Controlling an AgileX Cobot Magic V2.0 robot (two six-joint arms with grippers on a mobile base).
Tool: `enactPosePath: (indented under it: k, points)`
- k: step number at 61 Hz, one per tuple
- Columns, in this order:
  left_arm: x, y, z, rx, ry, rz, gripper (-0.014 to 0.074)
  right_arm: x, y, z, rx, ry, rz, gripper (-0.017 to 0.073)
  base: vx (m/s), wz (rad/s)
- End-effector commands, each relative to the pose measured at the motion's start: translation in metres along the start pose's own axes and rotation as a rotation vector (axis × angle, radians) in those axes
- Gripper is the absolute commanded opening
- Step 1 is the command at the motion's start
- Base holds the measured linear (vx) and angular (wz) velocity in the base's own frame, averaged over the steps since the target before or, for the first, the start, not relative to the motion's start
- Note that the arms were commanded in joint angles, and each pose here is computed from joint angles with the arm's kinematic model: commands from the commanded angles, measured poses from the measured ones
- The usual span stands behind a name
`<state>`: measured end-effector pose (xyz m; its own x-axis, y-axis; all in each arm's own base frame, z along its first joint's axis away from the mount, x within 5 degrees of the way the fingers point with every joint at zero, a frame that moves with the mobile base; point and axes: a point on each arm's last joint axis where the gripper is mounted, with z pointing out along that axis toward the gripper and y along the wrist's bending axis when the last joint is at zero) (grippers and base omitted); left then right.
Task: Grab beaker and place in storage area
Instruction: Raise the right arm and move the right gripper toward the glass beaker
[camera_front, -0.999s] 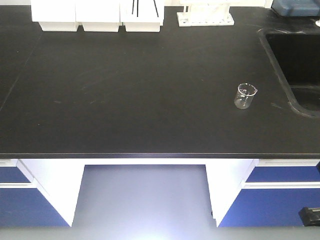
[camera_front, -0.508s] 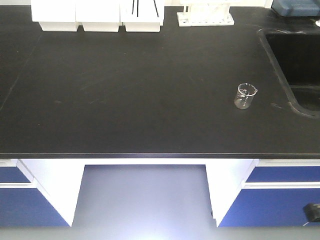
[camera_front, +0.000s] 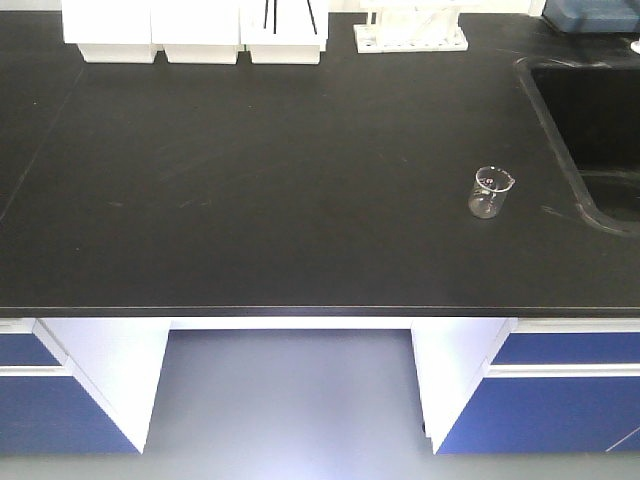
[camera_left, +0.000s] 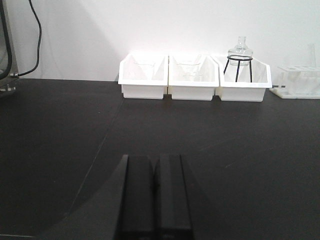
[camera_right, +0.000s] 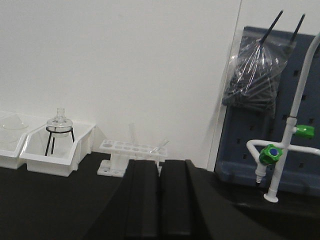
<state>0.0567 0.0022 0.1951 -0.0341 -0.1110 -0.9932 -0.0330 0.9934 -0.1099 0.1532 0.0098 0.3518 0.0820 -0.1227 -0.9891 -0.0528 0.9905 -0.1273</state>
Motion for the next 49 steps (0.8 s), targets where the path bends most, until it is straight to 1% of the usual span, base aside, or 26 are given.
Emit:
enactPosePath:
  k: [1, 8, 15, 19, 20, 24, 28, 32, 37, 38, 40, 43, 44, 47, 49]
  points:
    - [-0.001, -0.002, 0.000, 0.028, -0.075, -0.011, -0.0008, -0.024, -0.004, 0.039, 0.010, -0.046, 0.022, -0.0008, 0.00, 0.00]
    - [-0.001, -0.002, 0.000, 0.028, -0.075, -0.011, -0.0008, -0.029, -0.004, 0.069, 0.007, -0.022, 0.057, -0.0008, 0.00, 0.00]
    - [-0.001, -0.002, 0.000, 0.028, -0.075, -0.011, -0.0008, -0.031, -0.005, 0.082, 0.006, -0.020, 0.056, -0.0001, 0.00, 0.00]
    - [-0.001, -0.002, 0.000, 0.028, -0.075, -0.011, -0.0008, -0.032, -0.005, 0.083, 0.007, -0.037, 0.047, 0.0011, 0.00, 0.00]
    - [-0.001, -0.002, 0.000, 0.028, -0.075, -0.011, -0.0008, -0.032, -0.005, 0.083, 0.005, -0.038, 0.038, 0.0015, 0.00, 0.00]
    - [-0.001, -0.002, 0.000, 0.028, -0.075, -0.011, -0.0008, -0.032, -0.005, 0.083, 0.004, -0.039, 0.032, 0.0045, 0.00, 0.00]
    - [-0.001, -0.002, 0.000, 0.028, -0.075, -0.011, -0.0008, -0.033, -0.004, 0.083, 0.003, -0.039, 0.023, 0.0094, 0.00, 0.00]
    - [-0.001, -0.002, 0.000, 0.028, -0.075, -0.011, -0.0008, -0.033, -0.004, 0.083, -0.001, -0.041, 0.007, 0.0176, 0.00, 0.00]
    - [-0.001, -0.002, 0.000, 0.028, -0.075, -0.011, -0.0008, -0.033, -0.004, 0.083, -0.002, -0.042, -0.001, 0.0323, 0.00, 0.00]
    - [-0.001, -0.002, 0.000, 0.028, -0.075, -0.011, -0.0008, -0.033, -0.004, 0.083, -0.002, -0.042, 0.000, 0.0351, 0.00, 0.00]
    - [-0.001, -0.002, 0.000, 0.028, -0.075, -0.011, -0.0008, -0.033, -0.004, 0.083, -0.001, -0.045, 0.008, 0.0445, 0.00, 0.00]
    - [-0.001, -0.002, 0.000, 0.028, -0.075, -0.011, -0.0008, -0.034, -0.004, 0.083, 0.003, -0.053, 0.021, 0.0539, 0.00, 0.00]
    - [-0.001, -0.002, 0.000, 0.028, -0.075, -0.011, -0.0008, -0.035, -0.005, 0.083, 0.005, -0.059, 0.026, 0.0584, 0.00, 0.00]
    - [-0.001, -0.002, 0.000, 0.028, -0.075, -0.011, -0.0008, -0.037, -0.005, 0.082, 0.010, -0.080, 0.039, 0.0684, 0.00, 0.00]
    - [-0.001, -0.002, 0.000, 0.028, -0.075, -0.011, -0.0008, -0.038, -0.006, 0.082, 0.015, -0.095, 0.051, 0.0734, 0.00, 0.00]
